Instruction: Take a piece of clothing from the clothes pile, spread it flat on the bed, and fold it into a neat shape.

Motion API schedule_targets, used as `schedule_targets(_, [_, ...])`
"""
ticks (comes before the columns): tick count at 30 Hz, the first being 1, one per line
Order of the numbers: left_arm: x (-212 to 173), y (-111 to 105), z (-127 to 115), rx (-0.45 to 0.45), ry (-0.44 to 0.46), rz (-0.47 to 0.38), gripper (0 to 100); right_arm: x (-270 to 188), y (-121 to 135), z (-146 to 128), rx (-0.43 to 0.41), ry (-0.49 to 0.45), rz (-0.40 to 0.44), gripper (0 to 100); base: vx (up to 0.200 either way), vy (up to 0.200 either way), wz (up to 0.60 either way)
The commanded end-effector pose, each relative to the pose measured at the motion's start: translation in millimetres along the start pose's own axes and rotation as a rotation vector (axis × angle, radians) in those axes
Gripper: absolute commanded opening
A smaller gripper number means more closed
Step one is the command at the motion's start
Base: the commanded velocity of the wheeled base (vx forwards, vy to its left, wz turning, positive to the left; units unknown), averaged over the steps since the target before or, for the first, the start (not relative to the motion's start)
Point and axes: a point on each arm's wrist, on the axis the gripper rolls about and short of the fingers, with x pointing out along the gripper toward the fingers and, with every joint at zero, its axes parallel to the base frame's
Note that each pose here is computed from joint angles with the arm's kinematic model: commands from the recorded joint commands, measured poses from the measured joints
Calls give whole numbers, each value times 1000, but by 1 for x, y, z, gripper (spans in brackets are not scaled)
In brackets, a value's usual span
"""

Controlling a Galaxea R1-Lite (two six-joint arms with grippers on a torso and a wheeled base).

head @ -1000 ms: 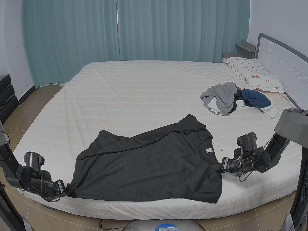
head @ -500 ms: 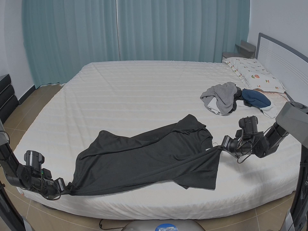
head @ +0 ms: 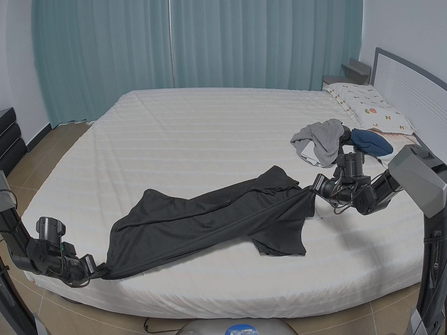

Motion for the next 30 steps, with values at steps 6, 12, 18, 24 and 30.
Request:
schedule_targets(6, [5, 2, -2, -6, 22, 9, 0, 40, -2, -11, -14, -100, -16, 0, 0, 0, 0])
schedule_targets(12, [5, 2, -2, -7, 23, 10, 0, 47, -8, -19, -24, -85, -26, 100, 0, 0, 0])
schedule_targets(18, [5, 2, -2, -12, 24, 8, 0, 31, -17, -9, -1, -70, -33, 100, 0, 0, 0])
schedule_targets(24, [5, 2, -2, -12, 24, 8, 0, -28, -11, -26, -3, 157, 98, 100, 0, 0, 0])
schedule_targets(30, [5, 2, -2, -12, 27, -4, 0, -51, -11, -59, -80, 299, 153, 100, 0, 0, 0])
